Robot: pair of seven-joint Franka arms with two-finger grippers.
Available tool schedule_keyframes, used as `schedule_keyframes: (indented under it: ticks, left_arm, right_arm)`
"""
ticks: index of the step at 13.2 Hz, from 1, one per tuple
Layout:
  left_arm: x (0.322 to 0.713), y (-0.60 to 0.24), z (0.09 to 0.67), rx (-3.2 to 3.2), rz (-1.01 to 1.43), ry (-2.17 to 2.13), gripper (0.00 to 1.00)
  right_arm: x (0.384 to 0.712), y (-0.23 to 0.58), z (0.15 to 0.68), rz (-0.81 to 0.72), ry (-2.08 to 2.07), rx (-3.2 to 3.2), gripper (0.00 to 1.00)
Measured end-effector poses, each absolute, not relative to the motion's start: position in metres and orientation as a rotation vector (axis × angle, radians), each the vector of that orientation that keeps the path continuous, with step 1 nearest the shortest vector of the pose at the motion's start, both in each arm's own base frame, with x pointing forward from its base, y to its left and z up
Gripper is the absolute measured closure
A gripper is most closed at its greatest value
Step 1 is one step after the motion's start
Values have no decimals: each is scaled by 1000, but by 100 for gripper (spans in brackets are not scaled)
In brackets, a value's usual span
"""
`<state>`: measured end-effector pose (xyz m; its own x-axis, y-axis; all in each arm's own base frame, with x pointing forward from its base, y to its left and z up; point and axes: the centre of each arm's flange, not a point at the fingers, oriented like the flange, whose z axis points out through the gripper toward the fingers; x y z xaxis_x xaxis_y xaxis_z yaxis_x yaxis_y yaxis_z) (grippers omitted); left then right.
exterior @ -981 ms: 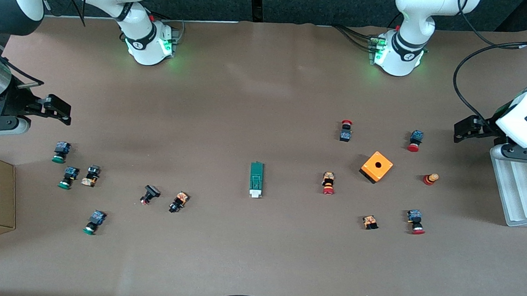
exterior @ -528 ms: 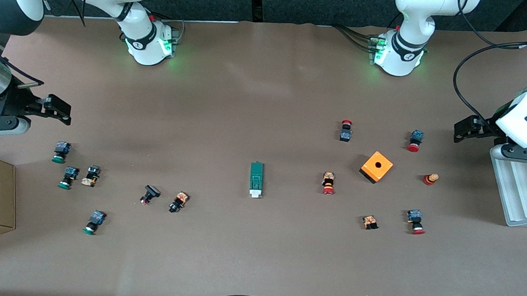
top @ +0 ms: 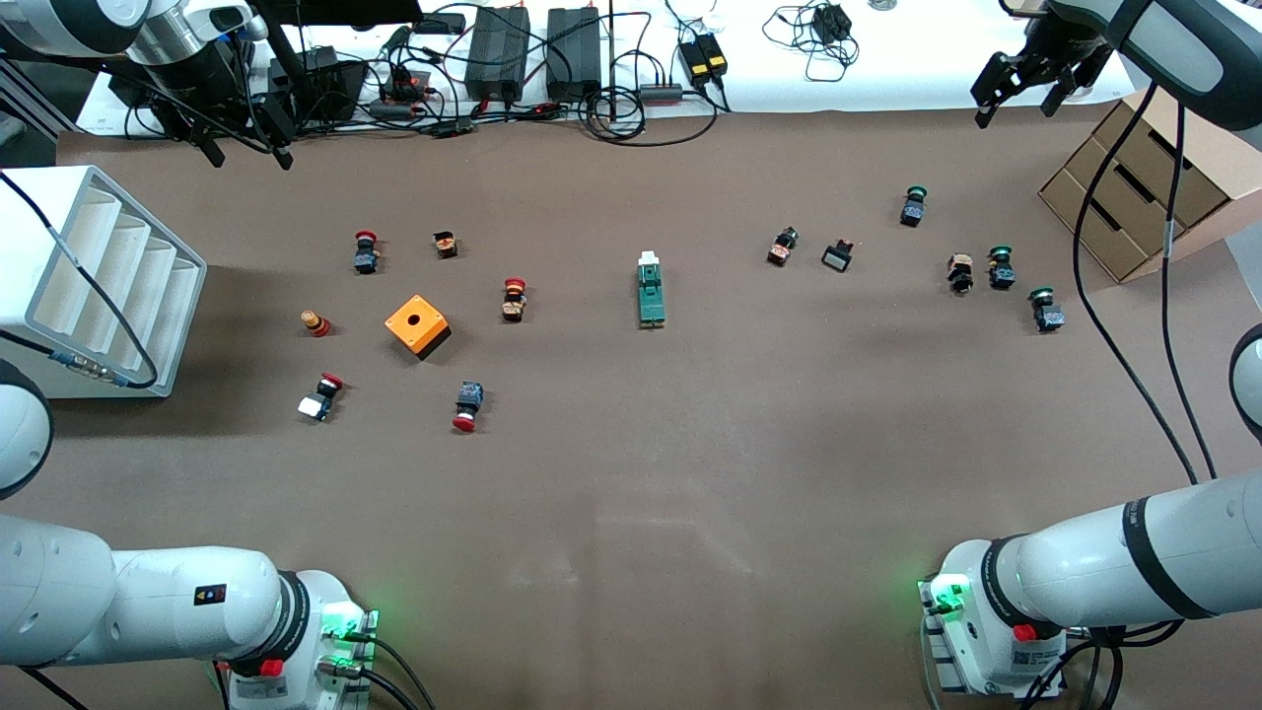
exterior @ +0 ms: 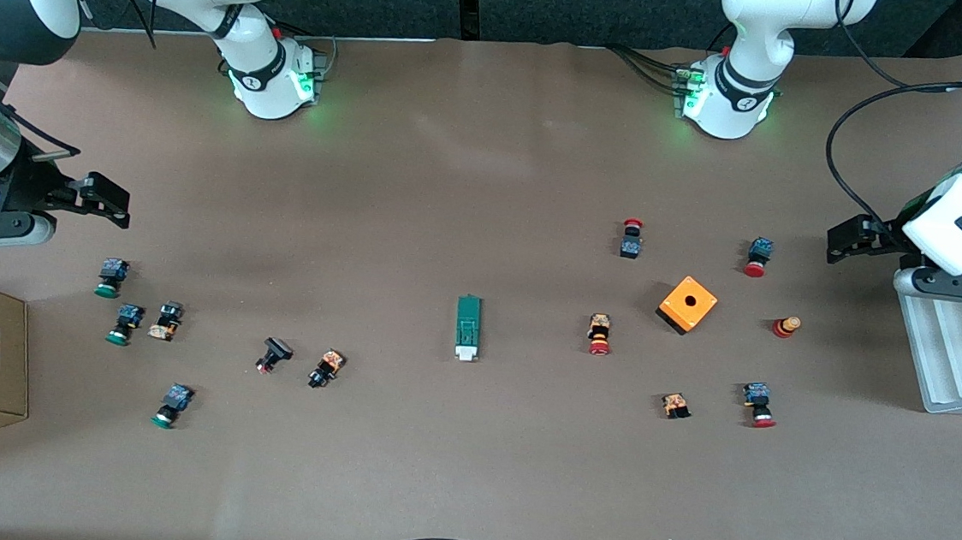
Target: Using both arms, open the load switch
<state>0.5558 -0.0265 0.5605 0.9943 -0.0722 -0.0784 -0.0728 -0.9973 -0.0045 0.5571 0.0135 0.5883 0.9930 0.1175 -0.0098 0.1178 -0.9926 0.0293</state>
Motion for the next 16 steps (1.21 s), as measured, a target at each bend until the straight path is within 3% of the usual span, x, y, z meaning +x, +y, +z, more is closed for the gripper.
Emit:
schedule_keyframes:
  ticks: [7, 16]
  left_arm:
    - [566, -57, 561, -3133, 109, 164, 0]
    - [533, -227, 573, -3159, -4, -135, 0]
  right_arm:
    - [557, 13, 588, -13, 183, 3106, 0]
    - [557, 12, 588, -13, 180, 3107, 0]
